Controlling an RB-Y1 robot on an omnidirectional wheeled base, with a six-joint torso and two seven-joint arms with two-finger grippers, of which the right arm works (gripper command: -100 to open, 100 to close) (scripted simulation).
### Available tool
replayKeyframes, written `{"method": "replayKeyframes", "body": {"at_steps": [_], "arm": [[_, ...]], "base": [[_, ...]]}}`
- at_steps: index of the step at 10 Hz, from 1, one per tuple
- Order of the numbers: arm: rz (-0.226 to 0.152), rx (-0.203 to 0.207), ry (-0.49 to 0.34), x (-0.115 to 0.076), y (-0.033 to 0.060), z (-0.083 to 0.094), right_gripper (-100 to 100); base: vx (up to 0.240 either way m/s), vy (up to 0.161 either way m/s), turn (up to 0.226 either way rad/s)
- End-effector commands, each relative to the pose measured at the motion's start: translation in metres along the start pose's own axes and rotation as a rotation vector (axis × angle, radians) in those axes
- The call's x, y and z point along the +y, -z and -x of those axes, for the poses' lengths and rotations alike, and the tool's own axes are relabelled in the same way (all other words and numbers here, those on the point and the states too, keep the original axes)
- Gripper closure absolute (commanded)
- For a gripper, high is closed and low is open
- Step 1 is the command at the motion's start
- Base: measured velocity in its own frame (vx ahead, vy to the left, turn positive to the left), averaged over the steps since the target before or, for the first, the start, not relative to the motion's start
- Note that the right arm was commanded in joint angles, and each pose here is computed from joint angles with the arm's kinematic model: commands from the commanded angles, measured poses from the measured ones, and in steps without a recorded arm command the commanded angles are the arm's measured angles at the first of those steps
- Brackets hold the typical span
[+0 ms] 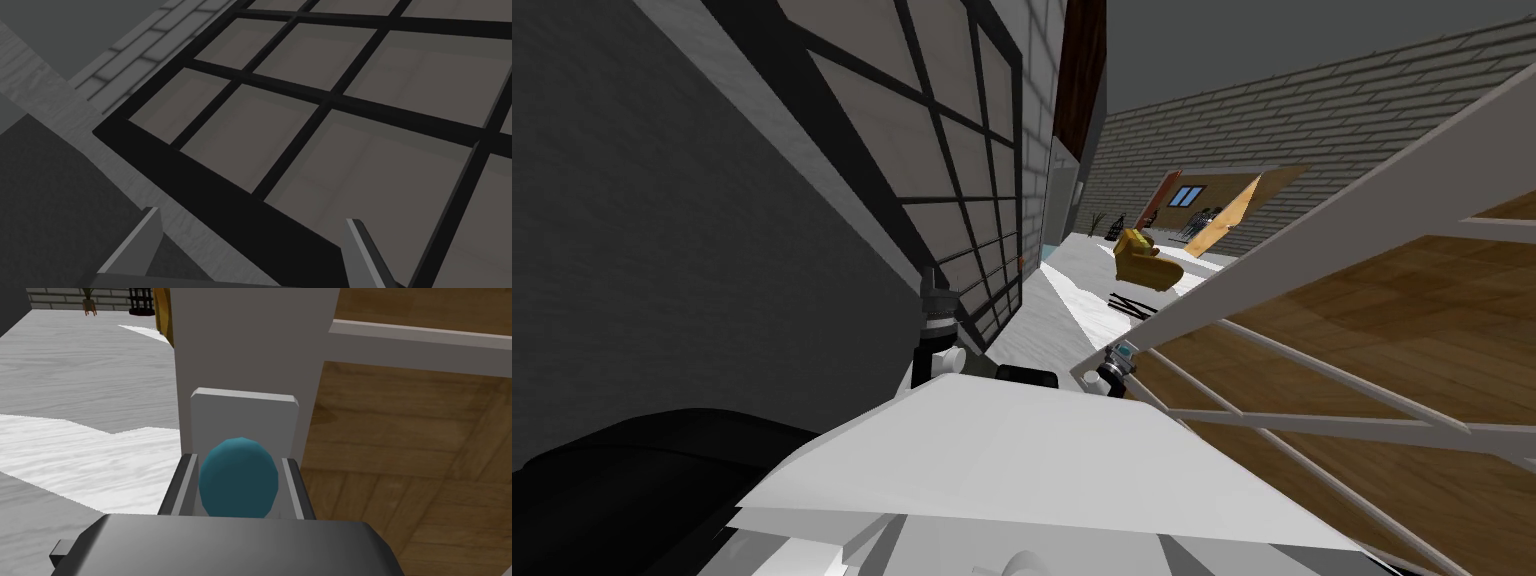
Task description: Push the door open
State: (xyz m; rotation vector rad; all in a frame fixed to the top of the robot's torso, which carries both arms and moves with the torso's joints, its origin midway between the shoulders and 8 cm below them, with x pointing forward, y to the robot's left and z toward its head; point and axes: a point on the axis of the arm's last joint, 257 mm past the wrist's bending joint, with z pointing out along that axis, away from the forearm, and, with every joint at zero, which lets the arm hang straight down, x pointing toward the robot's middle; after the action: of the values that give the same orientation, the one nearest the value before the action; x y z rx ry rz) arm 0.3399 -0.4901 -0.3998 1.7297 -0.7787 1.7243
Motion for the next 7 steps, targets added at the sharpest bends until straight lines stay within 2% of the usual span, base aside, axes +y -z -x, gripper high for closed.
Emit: {"method": "replayKeyframes", "body": {"at_steps": [1,4,5,6,7], "arm": [[0.044,0.007,0.009,0.021,-0.0054,-0.002,100],[0.074,0.007,0.007,0.032,-0.0077,-0.002,100],[0.062,0.000,0.005,0.027,-0.0061,0.001,100],[0.088,0.005,0.005,0.038,-0.0095,-0.001,100],[0.096,0.005,0.005,0.041,-0.0099,-0.001,100]], "base": [[0.217,-0.015,-0.087],[0.197,-0.033,-0.055],[0.090,-0.024,-0.019],[0.096,-0.054,-0.026],[0.155,-0.057,-0.042]]}}
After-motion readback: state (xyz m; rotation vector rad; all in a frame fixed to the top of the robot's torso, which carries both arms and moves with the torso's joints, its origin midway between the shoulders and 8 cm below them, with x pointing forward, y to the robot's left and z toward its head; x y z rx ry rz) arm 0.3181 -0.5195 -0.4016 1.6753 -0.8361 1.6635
